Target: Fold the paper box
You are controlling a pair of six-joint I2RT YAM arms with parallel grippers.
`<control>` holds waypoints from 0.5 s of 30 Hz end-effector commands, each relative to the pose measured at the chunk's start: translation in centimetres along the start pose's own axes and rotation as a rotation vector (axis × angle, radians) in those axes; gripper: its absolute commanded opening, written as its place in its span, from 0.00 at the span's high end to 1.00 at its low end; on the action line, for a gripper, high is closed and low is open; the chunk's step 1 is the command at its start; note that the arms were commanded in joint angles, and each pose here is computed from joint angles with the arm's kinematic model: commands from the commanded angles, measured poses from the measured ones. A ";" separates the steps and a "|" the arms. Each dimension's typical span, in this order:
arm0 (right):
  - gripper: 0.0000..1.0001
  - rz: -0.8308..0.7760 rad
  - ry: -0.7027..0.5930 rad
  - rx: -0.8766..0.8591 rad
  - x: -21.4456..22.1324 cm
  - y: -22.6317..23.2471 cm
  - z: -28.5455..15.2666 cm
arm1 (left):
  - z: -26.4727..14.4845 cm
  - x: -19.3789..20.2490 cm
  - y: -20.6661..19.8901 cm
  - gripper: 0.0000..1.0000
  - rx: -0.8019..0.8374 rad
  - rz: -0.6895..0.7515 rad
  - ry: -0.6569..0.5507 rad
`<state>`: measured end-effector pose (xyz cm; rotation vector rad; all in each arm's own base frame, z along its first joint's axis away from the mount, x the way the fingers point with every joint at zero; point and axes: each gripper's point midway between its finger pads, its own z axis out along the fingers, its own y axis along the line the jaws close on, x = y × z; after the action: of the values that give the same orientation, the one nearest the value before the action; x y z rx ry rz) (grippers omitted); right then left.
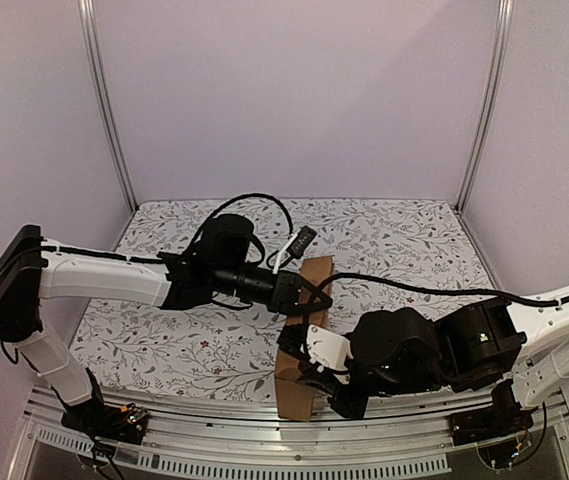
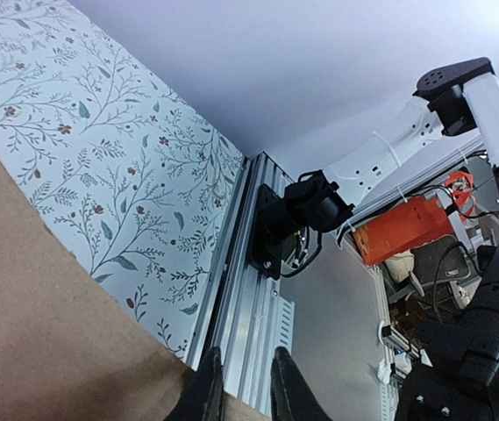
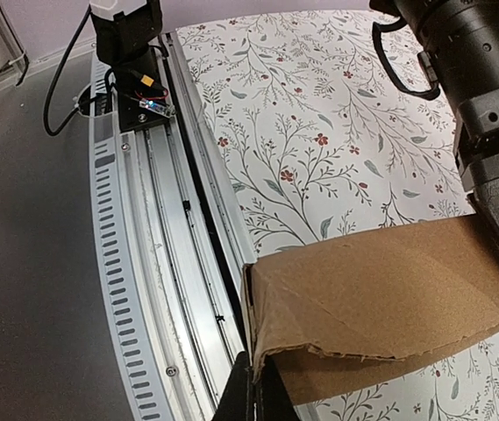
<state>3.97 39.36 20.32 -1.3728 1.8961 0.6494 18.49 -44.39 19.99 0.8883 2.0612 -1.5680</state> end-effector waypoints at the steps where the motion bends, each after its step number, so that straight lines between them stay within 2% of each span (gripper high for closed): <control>1: 1.00 -0.037 0.218 0.038 6.8 -0.5 1.2 | 0.3 8.4 7.4 0.81 -0.223 -0.209 0.220; 10: 1.00 -0.018 0.274 0.071 9.4 -1.2 1.8 | 0.6 8.6 7.5 0.81 -0.217 -0.212 0.227; 15: 1.00 -0.012 0.263 0.089 9.1 -1.4 1.7 | 0.7 8.6 7.6 0.81 -0.217 -0.215 0.230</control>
<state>4.33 38.93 19.00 -1.3115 1.9323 0.6303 18.66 -44.83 20.01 0.8914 2.0582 -1.5792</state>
